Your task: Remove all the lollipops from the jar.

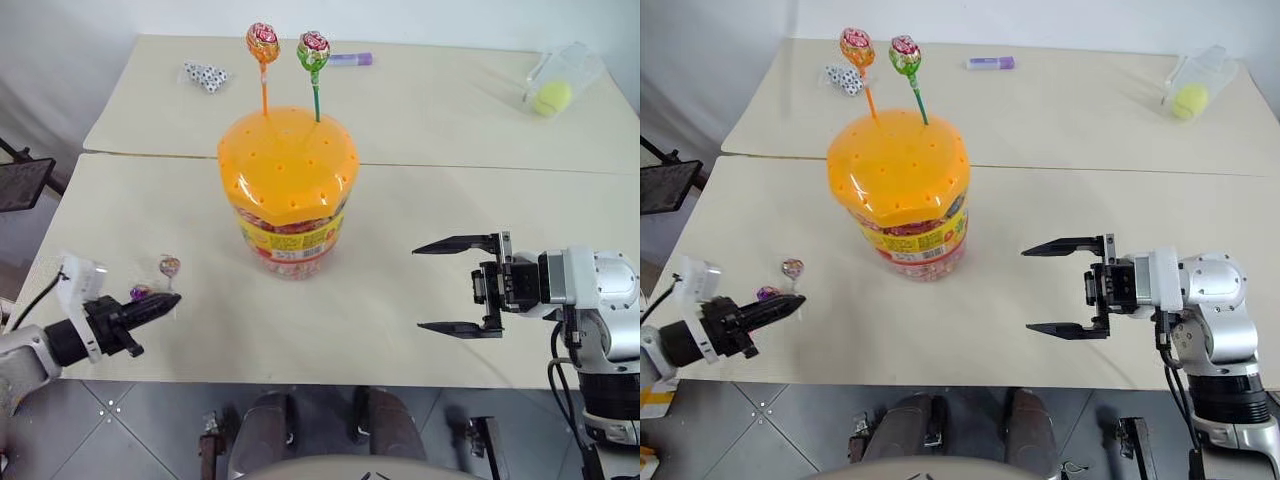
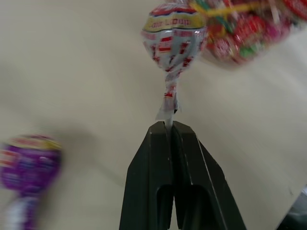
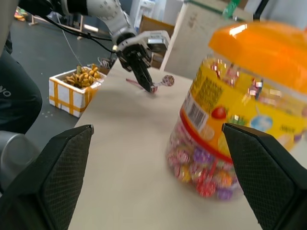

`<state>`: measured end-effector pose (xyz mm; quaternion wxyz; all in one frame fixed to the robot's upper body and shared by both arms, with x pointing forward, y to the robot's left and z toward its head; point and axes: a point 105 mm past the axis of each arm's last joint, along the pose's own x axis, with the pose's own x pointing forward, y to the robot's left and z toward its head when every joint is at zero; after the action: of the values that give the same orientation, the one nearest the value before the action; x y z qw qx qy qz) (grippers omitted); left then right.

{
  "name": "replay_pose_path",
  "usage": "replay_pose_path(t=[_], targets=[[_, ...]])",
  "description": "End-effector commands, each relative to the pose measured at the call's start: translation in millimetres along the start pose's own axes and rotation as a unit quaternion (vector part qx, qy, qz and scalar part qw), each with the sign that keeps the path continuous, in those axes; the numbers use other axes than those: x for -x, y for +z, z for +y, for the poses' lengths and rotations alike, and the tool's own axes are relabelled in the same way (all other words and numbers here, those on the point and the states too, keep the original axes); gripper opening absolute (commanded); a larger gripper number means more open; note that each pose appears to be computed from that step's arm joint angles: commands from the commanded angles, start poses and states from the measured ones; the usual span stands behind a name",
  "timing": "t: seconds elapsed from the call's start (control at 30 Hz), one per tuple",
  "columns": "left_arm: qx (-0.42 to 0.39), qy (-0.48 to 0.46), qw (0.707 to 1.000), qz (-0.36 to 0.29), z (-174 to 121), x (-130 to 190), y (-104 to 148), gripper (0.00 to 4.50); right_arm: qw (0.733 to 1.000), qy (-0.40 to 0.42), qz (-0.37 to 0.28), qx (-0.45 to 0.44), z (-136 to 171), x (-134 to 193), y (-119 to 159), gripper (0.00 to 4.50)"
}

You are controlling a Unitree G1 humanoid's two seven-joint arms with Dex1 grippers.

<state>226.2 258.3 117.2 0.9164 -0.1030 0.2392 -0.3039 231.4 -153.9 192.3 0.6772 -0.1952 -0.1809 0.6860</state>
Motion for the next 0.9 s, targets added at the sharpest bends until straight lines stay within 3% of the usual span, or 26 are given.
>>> replay_pose_path(t=[0.03, 0.17, 0.3, 0.43, 0.5, 0.63, 0.8, 0.9], targets=[[-0.005, 0.026, 0.999, 0.03, 3, 1, -7, 0.49, 1.0, 0.006, 0.002, 0.012, 3, 5, 8, 4.5], [-0.031, 0.034, 0.998, 0.045, 12, 6, -5, 1.55, 1.0, -0.027, -0.01, 0.009, 0, 4, 12, 4.5], [-0.124, 0.001, 0.991, -0.052, 12, 14, 46, 2.75, 0.993, -0.11, -0.048, 0.005, -9, 5, 28, 4.5], [-0.132, -0.115, 0.962, -0.208, -12, 33, 115, 2.75, 0.971, -0.222, -0.09, 0.01, -26, 13, 52, 4.5], [-0.137, -0.179, 0.944, -0.243, -29, 36, 135, 2.75, 0.96, -0.26, -0.103, 0.013, -32, 16, 60, 4.5], [-0.184, -0.235, 0.901, -0.316, -51, 13, 195, 2.75, 0.942, -0.315, -0.113, 0.019, -37, 25, 70, 4.5], [-0.248, -0.279, 0.882, -0.287, -79, -35, 228, 2.75, 0.941, -0.321, -0.11, 0.015, -34, 23, 70, 4.5], [-0.259, -0.301, 0.881, -0.256, -88, -53, 233, 2.75, 0.941, -0.32, -0.111, 0.009, -32, 21, 70, 4.5]])
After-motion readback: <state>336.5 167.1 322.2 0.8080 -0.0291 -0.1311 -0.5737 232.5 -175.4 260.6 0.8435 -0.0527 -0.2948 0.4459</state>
